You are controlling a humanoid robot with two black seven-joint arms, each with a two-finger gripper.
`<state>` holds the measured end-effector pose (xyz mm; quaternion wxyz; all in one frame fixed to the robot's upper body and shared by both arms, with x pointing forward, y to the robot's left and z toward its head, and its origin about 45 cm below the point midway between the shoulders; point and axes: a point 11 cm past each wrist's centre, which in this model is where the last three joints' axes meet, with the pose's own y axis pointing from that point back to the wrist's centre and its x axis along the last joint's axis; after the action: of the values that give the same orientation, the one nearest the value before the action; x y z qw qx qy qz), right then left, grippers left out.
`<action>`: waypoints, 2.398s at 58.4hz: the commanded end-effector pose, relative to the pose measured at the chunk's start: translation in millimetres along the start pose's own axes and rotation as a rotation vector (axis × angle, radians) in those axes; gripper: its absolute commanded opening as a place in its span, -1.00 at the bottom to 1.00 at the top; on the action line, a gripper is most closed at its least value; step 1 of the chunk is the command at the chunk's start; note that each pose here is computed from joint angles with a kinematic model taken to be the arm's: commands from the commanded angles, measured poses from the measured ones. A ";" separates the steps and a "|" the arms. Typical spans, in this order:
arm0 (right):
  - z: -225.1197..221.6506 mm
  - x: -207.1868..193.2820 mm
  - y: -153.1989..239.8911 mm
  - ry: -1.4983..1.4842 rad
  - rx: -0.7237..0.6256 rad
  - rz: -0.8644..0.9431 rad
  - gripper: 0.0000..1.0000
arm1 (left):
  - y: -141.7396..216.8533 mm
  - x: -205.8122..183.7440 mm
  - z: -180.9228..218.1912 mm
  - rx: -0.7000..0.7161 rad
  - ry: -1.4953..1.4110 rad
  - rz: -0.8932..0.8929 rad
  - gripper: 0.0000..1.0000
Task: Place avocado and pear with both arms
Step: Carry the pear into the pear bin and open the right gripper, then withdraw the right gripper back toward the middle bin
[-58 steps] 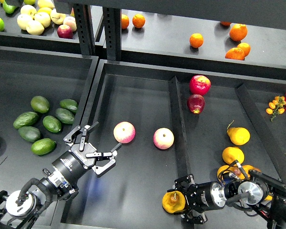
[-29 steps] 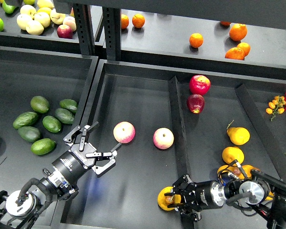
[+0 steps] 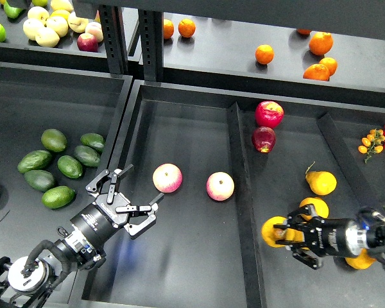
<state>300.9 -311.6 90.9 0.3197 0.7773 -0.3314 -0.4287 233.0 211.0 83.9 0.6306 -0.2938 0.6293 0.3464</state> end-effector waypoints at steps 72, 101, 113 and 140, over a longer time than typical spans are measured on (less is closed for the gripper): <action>92.2 58.5 2.3 -0.069 -0.170 0.141 0.40 | -0.9 1.1 -3.9 0.012 0.003 0.003 0.99; 56.5 71.1 36.8 -0.021 -0.113 0.191 0.97 | 0.2 2.9 -5.3 0.014 0.007 0.008 0.99; 24.1 81.9 77.3 -0.014 -0.024 0.238 0.97 | -0.3 3.7 -7.7 0.021 0.009 0.010 0.99; -64.4 69.9 75.9 -0.266 0.465 0.102 0.98 | 2.1 9.1 -16.1 0.042 0.015 0.028 0.99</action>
<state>359.4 -405.8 153.1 0.1678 0.7565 -0.4867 -0.4034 222.4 199.9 75.2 0.6279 -0.2754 0.6441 0.3392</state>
